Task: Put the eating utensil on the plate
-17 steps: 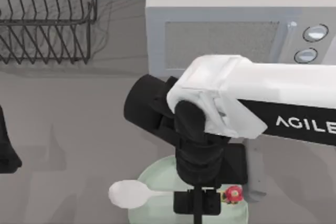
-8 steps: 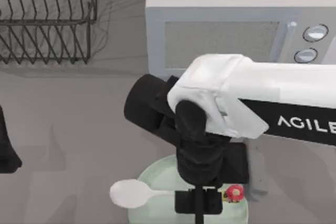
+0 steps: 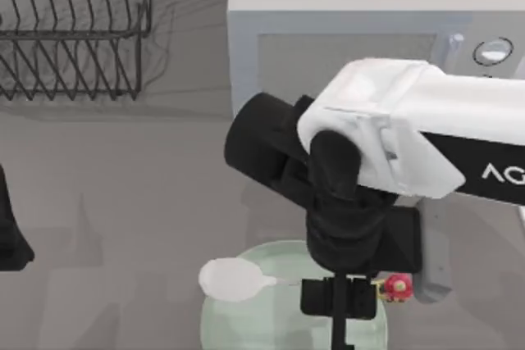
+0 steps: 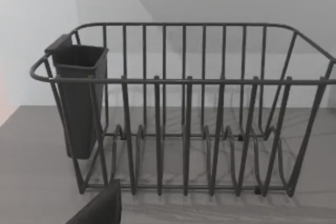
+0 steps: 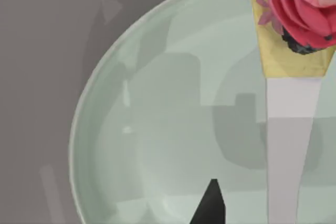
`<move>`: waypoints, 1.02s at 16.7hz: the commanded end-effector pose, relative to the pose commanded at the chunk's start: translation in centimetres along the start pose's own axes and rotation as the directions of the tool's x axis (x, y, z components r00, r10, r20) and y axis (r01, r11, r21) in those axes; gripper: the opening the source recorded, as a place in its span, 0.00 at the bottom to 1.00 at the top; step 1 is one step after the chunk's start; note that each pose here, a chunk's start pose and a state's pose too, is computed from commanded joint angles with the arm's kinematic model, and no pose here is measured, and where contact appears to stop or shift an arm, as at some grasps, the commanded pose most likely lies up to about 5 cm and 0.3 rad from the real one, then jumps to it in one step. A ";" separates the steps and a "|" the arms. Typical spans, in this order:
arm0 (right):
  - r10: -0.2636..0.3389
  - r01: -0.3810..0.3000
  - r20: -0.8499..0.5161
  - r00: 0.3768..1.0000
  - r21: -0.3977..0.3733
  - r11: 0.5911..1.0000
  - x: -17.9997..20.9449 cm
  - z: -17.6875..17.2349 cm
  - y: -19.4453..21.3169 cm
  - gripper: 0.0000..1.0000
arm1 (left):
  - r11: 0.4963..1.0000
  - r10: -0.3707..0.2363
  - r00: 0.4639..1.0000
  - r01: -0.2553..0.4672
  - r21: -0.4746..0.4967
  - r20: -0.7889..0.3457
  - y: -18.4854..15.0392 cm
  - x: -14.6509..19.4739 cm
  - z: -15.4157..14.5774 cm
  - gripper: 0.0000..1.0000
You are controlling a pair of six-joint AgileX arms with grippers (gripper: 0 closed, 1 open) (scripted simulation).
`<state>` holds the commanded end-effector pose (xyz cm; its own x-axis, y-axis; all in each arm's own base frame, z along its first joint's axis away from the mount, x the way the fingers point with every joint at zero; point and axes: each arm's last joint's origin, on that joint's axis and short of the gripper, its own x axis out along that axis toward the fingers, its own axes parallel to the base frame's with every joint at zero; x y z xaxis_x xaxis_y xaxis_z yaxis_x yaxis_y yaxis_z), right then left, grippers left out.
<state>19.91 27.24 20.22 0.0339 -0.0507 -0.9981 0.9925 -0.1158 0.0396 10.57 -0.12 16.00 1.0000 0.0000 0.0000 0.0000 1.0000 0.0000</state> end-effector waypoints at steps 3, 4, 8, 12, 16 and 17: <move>0.008 -0.008 -0.003 1.000 0.010 1.000 -0.3 0.4 0.2 0.00 | 1.000 0.000 1.000 0.000 0.000 0.000 0.0 0.0 0.0 1.00; 0.009 -0.009 -0.008 1.000 0.010 1.000 -0.3 0.5 0.3 0.00 | 1.000 0.000 1.000 0.000 0.000 0.000 0.0 0.0 0.0 1.00; 0.013 -0.013 -0.040 0.999 0.003 1.000 0.0 -0.1 0.3 0.00 | 1.000 0.000 1.000 0.000 0.000 0.000 0.0 0.0 0.0 1.00; 0.010 -0.012 -0.076 0.997 -0.029 1.000 1.3 -1.4 0.0 0.00 | 1.000 0.000 1.000 0.000 0.000 0.000 0.0 0.0 0.0 1.00; -0.005 0.000 -0.086 0.996 -0.064 0.998 3.5 -2.9 -0.5 0.00 | 1.000 0.000 1.000 0.000 0.000 0.000 0.0 0.0 0.0 1.00; -0.011 0.005 -0.081 0.997 -0.071 0.997 4.1 -3.1 -0.7 0.00 | 1.000 0.000 1.000 0.000 0.000 0.000 0.0 0.0 0.0 1.00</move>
<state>19.72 30.17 15.97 0.0324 0.0308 -0.9990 0.9985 -0.0454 0.0310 10.57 -0.12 16.00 1.0000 0.0000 0.0000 0.0000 1.0000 0.0000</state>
